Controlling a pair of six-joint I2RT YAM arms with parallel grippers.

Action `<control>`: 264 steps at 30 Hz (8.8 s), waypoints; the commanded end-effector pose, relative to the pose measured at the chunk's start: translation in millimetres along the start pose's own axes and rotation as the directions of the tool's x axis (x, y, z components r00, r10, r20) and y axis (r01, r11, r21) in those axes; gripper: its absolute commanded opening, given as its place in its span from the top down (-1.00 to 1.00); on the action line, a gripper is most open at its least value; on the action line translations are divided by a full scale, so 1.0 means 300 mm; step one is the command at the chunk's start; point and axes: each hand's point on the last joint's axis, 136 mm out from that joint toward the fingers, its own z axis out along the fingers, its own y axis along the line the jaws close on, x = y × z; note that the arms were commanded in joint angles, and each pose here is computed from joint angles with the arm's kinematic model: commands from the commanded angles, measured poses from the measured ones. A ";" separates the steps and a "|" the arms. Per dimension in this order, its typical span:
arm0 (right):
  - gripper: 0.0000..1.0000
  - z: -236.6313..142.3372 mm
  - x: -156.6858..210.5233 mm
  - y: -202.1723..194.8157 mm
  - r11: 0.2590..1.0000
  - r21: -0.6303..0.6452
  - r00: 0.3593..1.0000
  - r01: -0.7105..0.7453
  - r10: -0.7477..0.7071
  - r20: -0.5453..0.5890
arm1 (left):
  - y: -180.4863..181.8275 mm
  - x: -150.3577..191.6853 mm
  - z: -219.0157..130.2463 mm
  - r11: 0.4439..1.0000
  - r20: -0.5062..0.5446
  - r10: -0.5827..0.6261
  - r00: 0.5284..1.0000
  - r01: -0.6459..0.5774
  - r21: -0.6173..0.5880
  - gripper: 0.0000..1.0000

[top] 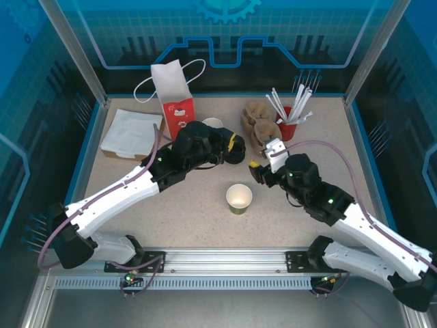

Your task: Pack the takeout coffee

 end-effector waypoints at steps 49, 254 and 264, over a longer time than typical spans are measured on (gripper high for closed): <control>-0.86 -0.203 -0.364 0.308 0.629 -0.535 0.791 0.564 -0.227 0.568 | -0.121 0.342 -0.443 0.140 -0.094 0.990 0.104 -0.730 0.668 1.00; -0.96 0.099 0.432 0.319 0.496 -0.820 0.081 0.285 -0.865 -0.495 | 0.467 -0.434 -0.612 0.457 0.177 0.888 0.425 -0.766 -0.452 -0.97; -1.00 0.052 0.286 0.307 0.585 -0.755 0.309 0.297 -0.807 -0.504 | 0.489 -0.357 -0.533 0.507 0.108 0.858 0.503 -0.790 -0.346 -0.96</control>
